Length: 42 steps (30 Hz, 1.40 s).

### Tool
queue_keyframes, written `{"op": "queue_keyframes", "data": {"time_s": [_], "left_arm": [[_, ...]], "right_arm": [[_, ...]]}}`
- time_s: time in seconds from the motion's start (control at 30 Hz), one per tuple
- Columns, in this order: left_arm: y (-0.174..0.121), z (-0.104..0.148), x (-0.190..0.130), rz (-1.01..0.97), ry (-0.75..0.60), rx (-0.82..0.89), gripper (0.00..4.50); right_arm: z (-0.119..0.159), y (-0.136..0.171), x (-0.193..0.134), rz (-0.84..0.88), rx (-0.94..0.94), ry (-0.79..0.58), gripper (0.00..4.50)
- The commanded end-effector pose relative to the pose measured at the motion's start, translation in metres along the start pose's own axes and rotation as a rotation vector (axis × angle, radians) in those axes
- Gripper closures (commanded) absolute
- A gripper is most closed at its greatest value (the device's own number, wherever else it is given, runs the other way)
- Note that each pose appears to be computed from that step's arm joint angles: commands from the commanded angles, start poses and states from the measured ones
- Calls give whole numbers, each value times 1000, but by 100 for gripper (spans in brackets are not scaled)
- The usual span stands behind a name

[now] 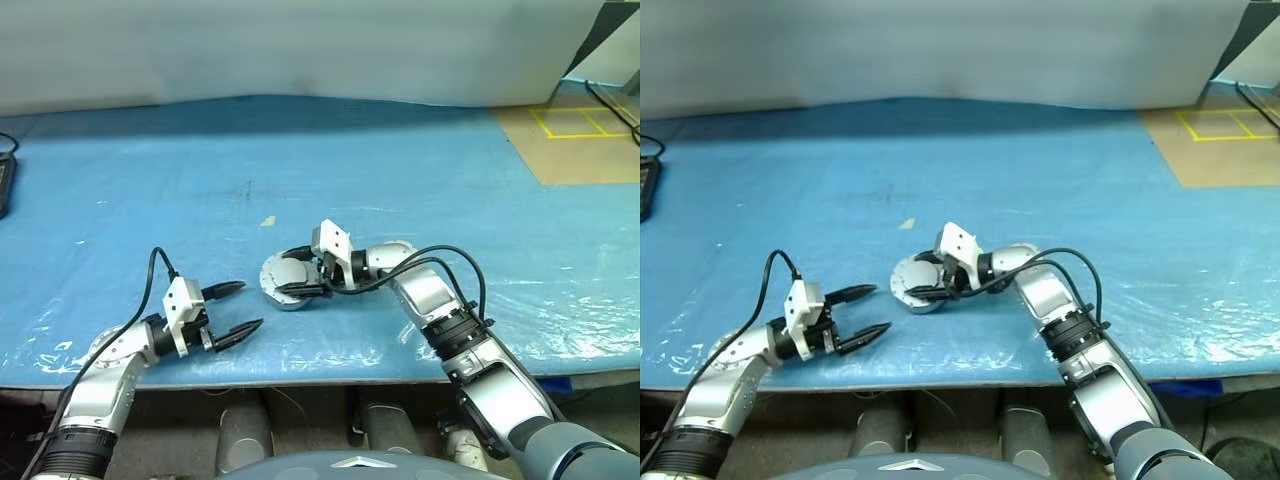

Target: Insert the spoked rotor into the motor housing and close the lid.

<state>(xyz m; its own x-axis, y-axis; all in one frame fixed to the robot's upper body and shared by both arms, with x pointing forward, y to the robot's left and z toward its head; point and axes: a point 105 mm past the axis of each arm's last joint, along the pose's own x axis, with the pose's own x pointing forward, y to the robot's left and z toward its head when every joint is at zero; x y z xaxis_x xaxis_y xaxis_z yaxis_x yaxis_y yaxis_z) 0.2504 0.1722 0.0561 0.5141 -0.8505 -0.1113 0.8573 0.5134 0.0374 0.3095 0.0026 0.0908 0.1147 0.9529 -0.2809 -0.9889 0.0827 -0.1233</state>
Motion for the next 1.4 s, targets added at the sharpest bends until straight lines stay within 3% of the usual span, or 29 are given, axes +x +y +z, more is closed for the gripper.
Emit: {"op": "queue_keyframes", "data": {"time_s": [0.03, 0.53, 1.27, 1.4], "left_arm": [[4, 10, -1, 11, -25, 37, 14], [4, 8, -1, 11, -16, 31, 14], [4, 7, 3, 32, -26, 37, 14], [14, 13, 5, 113, -41, 66, 14]], "right_arm": [[3, 0, 2, 3, -28, 0, 154], [1, -1, 7, -26, -30, 50, 154], [-32, -2, 5, -68, 17, 220, 154], [-33, 0, 5, -58, 14, 225, 154]]}}
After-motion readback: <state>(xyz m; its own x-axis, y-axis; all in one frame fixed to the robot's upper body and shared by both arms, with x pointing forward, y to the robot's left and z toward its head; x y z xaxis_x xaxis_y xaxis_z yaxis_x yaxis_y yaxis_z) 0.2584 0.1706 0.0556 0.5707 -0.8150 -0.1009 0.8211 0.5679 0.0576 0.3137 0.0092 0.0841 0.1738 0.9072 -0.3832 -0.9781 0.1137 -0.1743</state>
